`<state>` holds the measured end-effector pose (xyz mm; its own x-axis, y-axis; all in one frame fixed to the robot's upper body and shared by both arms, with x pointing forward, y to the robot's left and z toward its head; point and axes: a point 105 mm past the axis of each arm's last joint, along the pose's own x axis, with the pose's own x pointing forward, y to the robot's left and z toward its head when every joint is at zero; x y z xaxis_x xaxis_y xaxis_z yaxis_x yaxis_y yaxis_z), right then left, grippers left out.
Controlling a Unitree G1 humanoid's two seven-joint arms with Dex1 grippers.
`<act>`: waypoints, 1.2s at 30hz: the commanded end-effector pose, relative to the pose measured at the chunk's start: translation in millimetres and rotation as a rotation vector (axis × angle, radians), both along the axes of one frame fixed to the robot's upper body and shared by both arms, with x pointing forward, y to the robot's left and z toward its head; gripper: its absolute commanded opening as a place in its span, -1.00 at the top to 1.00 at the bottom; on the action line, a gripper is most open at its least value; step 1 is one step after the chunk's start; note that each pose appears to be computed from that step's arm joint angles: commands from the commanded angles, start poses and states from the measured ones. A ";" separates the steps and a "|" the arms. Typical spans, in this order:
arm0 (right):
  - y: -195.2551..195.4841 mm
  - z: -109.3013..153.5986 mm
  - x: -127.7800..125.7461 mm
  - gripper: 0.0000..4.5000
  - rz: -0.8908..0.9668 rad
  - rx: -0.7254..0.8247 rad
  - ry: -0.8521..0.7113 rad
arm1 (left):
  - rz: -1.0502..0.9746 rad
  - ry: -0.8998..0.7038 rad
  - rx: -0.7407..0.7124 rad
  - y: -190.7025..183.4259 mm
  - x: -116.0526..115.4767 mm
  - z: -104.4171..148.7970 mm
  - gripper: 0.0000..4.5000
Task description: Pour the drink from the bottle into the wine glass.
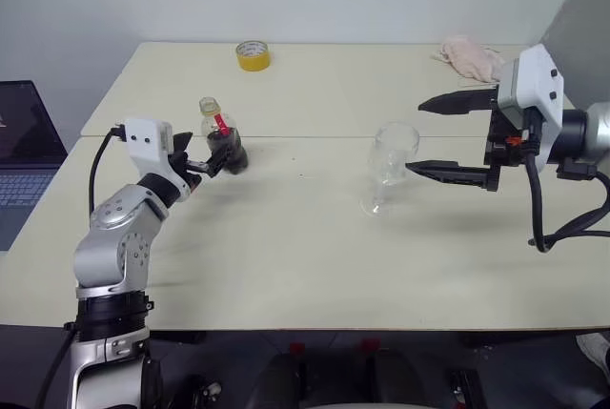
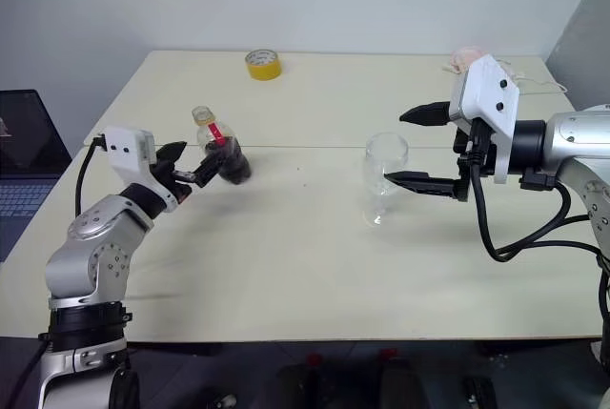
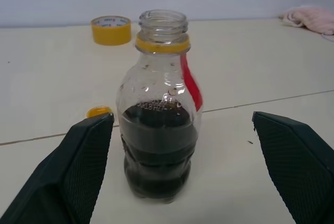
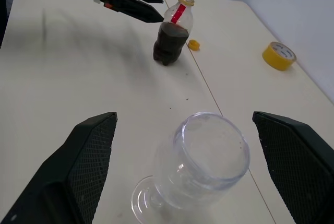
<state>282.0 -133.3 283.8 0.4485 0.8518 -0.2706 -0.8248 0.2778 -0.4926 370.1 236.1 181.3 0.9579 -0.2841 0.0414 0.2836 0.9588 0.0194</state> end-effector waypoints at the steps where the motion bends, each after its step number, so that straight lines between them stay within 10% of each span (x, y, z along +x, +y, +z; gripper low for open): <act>1: 5.7 10.1 -6.3 -0.98 0.030 -0.009 -0.045 | 0.020 -0.023 0.066 6.1 8.6 10.7 -1.00; 26: 7.2 8.8 -6.8 -0.98 0.021 -0.008 -0.044 | -0.004 0.009 0.044 -7.2 56.4 -6.7 -1.00; 31: 6.3 8.6 -7.5 -1.00 0.013 -0.010 -0.043 | 0.002 0.003 0.036 -6.8 56.4 -8.0 -0.48; 36: 5.4 8.2 -6.9 -1.00 0.007 -0.010 -0.043 | 0.012 -0.011 0.044 -2.7 53.0 -5.4 -0.48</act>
